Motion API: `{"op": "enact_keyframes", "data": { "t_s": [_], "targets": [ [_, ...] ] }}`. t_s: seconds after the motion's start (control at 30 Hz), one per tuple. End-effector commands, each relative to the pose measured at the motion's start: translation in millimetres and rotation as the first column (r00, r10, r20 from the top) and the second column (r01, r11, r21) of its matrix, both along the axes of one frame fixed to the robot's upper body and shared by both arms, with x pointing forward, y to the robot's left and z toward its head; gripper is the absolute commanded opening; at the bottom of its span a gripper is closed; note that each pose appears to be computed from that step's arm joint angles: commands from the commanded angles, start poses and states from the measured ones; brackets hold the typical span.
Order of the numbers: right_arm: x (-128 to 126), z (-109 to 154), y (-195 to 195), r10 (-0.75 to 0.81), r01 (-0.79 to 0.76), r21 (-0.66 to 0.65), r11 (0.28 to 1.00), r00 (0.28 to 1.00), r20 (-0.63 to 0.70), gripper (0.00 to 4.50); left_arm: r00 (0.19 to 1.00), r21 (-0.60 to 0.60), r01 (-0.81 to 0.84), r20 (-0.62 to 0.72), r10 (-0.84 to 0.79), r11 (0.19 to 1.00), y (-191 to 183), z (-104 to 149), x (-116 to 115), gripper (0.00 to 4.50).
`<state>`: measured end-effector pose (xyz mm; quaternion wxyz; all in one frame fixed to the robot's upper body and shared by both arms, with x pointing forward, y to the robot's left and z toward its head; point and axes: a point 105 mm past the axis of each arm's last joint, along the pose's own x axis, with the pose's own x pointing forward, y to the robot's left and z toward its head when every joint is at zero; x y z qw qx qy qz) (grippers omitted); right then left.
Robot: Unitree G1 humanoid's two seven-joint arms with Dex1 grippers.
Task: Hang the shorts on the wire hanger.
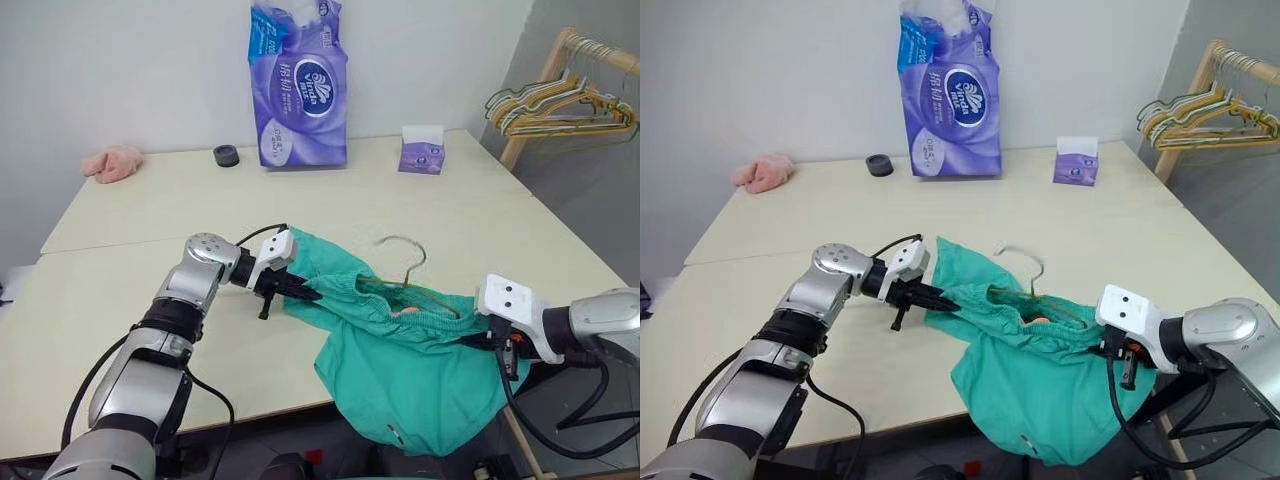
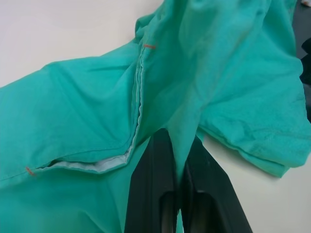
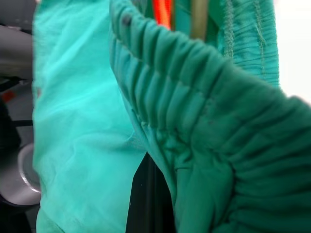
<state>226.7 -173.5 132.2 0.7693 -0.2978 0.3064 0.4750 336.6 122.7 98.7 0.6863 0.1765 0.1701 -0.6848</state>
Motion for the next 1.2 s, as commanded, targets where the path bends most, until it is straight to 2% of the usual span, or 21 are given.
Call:
{"op": "enact_keyframes", "data": {
  "t_s": [0.03,0.17,0.47,0.73,0.77,0.83,0.93,1.07,1.2],
  "targets": [
    [-3,6,1,0.027,-0.027,0.0,1.0,1.0,0.014,0.0,0.993,-0.069,-0.084,0.075,0.089,0.994,2,21,17,0.02],
    [-7,1,-2,0.023,-0.023,-0.005,1.0,1.0,-0.01,0.0,0.984,-0.066,-0.139,0.103,0.146,0.988,11,24,26,0.02],
    [-13,-5,-11,0.007,-0.008,-0.02,1.0,0.999,-0.046,0.0,0.98,-0.045,-0.156,0.12,0.161,0.987,17,20,28,0.02],
    [-3,2,-4,0.013,-0.013,0.017,1.0,1.0,0.014,0.0,0.997,-0.027,-0.055,0.058,0.057,0.998,8,11,7,0.02],
    [-2,4,-1,0.011,-0.012,0.032,0.999,1.0,0.017,0.0,0.995,-0.065,-0.082,0.05,0.086,0.995,3,15,10,0.02],
    [-1,5,1,0.008,-0.008,0.047,0.999,1.0,0.02,0.0,0.99,-0.123,-0.12,0.056,0.128,0.985,-2,24,16,0.53],
    [-2,5,1,-0.006,0.005,0.056,0.998,1.0,0.013,0.0,0.989,-0.114,-0.109,0.09,0.119,0.987,-3,26,15,1.32],
    [0,5,-3,-0.094,0.095,0.103,0.99,0.995,-0.022,0.0,0.954,-0.154,-0.18,0.214,0.211,0.971,-4,40,31,2.51],
    [-1,3,-11,-0.227,0.241,0.17,0.956,0.969,-0.094,0.0,0.886,-0.218,-0.279,0.317,0.338,0.935,2,60,52,2.51]
  ]
}}
